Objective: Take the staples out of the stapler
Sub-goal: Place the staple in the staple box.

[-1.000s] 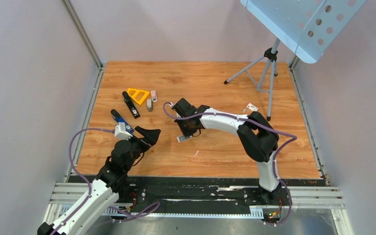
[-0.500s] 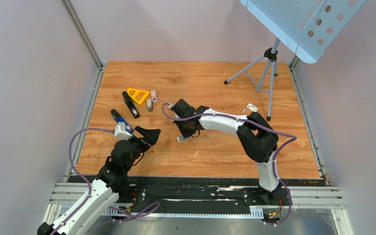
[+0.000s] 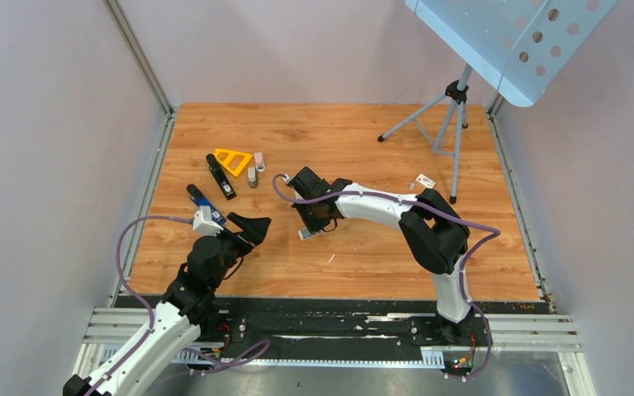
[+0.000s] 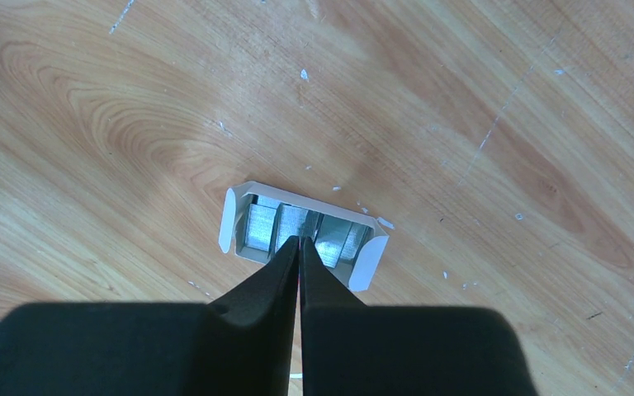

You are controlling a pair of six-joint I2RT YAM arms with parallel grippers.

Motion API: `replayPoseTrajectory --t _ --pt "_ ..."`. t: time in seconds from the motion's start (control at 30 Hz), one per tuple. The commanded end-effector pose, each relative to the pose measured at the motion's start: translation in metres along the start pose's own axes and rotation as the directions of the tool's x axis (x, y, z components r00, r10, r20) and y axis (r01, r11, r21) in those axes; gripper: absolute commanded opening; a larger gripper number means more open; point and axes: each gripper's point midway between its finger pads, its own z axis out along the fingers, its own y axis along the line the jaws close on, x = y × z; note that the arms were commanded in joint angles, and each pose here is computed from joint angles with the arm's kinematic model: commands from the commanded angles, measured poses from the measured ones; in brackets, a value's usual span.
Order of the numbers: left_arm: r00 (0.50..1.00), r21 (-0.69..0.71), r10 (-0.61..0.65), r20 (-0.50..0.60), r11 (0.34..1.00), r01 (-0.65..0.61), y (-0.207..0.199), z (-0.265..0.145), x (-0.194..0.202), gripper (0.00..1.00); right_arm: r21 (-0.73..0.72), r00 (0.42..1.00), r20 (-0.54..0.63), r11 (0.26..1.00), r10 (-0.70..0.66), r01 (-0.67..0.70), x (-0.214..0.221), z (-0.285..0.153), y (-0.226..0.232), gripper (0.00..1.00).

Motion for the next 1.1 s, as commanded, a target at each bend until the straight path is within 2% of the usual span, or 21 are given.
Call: replayPoseTrajectory --t 0.0,0.1,0.27,0.5,0.6,0.7,0.77,0.8,0.9,1.07 --pt "1.0 -0.006 -0.005 0.021 1.0 0.005 0.004 0.002 -0.003 0.98 -0.01 0.999 -0.024 1.0 -0.03 0.029 0.004 0.001 0.009 0.05" --pt "1.0 -0.005 -0.006 0.021 1.0 0.006 0.003 0.001 -0.003 0.98 -0.003 0.999 -0.02 0.999 -0.037 0.037 0.002 -0.001 0.008 0.07" --pt "1.0 -0.001 -0.003 0.026 1.0 0.003 0.001 0.001 -0.005 0.99 -0.003 0.998 0.018 0.998 -0.063 0.064 -0.009 -0.011 0.008 0.2" --pt "0.998 0.045 0.017 0.052 0.999 -0.019 -0.011 -0.002 -0.014 1.0 0.0 0.986 0.111 0.992 -0.126 0.127 -0.035 -0.043 0.002 0.23" --pt "0.997 0.071 0.014 0.075 0.997 -0.02 -0.018 -0.004 -0.019 1.0 -0.135 0.973 0.127 0.968 -0.194 0.211 -0.035 -0.056 0.01 0.23" --pt "0.994 0.098 -0.006 0.105 0.995 -0.004 -0.022 -0.006 -0.025 1.0 -0.346 0.935 0.167 0.87 -0.312 0.352 -0.025 -0.074 0.017 0.24" --pt "0.992 0.119 -0.027 0.125 0.993 0.012 -0.024 -0.008 -0.028 1.0 -0.465 0.918 0.203 0.792 -0.34 0.396 -0.018 -0.088 0.015 0.25" --pt "0.99 0.134 -0.04 0.133 0.991 0.022 -0.026 -0.009 -0.03 1.0 -0.488 0.911 0.218 0.769 -0.349 0.412 -0.016 -0.094 0.01 0.27" --pt "0.984 0.168 -0.091 0.155 0.984 0.065 -0.027 -0.012 -0.032 1.0 -0.46 0.89 0.223 0.763 -0.396 0.455 -0.01 -0.101 -0.018 0.33" --pt "0.971 0.201 -0.146 0.188 0.974 0.108 -0.025 -0.013 -0.035 1.0 -0.394 0.915 0.193 0.826 -0.355 0.403 0.001 -0.102 -0.073 0.39"
